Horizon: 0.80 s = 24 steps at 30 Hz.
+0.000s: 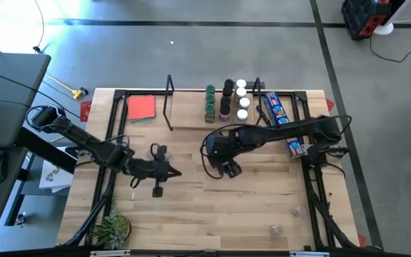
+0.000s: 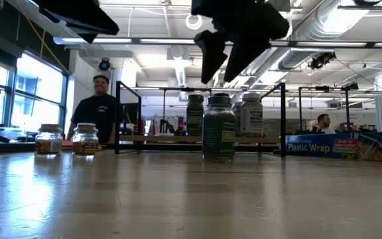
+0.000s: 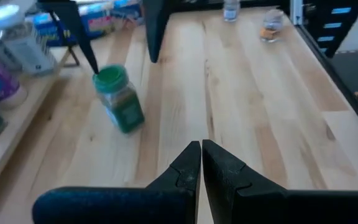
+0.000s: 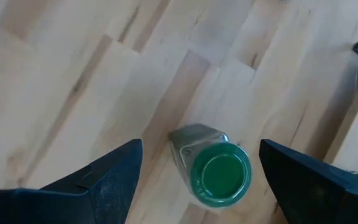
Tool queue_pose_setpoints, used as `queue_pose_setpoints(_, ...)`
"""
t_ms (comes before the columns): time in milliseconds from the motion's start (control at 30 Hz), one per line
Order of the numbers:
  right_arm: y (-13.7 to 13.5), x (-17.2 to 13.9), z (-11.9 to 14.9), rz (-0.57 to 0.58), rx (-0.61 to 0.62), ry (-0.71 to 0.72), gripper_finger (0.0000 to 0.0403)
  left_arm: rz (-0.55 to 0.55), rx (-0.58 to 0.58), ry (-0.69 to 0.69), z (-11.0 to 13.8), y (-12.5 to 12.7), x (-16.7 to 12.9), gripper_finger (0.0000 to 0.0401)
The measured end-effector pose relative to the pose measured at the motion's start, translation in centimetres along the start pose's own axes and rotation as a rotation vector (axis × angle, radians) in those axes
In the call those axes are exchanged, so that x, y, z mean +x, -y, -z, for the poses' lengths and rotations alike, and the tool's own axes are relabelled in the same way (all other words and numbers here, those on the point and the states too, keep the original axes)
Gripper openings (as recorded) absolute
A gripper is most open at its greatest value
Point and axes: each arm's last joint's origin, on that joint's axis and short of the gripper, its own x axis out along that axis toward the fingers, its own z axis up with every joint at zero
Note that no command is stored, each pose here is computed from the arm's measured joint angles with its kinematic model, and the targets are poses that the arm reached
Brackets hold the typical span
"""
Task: Shelf spices
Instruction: Put the green seasoning bottle on the shelf aligned with the other green seasoning bottle bottles
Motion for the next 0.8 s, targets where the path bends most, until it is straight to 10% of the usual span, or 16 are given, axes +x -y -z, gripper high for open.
queue_pose_setpoints(800, 1.8, 5.4, 1.7, -0.075, 0.034, -0.156, 0.0266, -0.063, -0.019, -0.041, 0.4, -0.6, 0.2, 0.0014)
